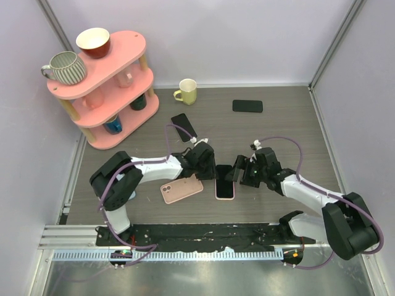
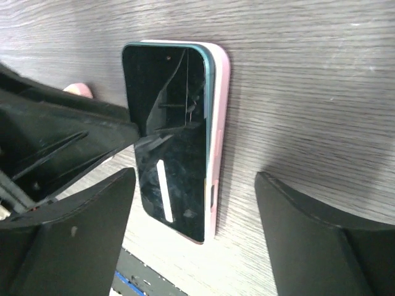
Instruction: Put the phone into the phone case
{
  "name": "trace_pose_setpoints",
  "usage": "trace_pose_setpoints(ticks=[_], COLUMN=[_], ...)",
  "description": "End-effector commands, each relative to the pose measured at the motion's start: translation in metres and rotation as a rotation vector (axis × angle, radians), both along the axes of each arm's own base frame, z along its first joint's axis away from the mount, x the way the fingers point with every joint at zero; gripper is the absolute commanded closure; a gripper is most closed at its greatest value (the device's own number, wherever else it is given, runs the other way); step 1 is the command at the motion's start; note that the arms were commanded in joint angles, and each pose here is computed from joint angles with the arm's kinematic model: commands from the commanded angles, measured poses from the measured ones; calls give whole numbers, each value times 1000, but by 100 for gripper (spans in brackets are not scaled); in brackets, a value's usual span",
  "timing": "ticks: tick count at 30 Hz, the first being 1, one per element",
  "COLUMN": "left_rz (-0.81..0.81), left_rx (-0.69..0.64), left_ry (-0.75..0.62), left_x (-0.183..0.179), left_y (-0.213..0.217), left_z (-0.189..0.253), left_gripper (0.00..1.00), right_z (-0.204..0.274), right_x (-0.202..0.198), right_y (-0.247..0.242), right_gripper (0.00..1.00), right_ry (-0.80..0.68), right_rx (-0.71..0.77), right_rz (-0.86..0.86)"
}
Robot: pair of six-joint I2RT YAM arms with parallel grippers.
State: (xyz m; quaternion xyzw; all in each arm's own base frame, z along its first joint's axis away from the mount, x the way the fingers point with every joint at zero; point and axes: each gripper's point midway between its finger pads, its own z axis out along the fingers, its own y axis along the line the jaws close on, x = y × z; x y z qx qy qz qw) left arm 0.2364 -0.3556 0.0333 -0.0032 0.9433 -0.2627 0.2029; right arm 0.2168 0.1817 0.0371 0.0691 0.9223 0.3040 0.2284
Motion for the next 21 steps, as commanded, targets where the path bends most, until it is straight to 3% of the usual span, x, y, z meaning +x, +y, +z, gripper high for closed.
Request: trace_pose_setpoints(ticks=[1,8,14,21], left_rz=[-39,-59,-69,-65], left_rx=[-38,-54,-93,-186], left_ry=[-10,29,57,121], left_x=[3,1,-5,-14], left_y=[-8,-12,-14,-17], left_z=[-1,-13,-15,-16], left_gripper=[64,66,68,75], right_z=[4,8,-4,-9], right_x=[-2,1,-4,-6], right_y=[-1,-9,-11,-2], right_gripper=[6,2,11,15], right_ry=[-57,-89,-57,-36], right_rx=[5,-30,-45,19], right_rz=[24,-4,-5,-3])
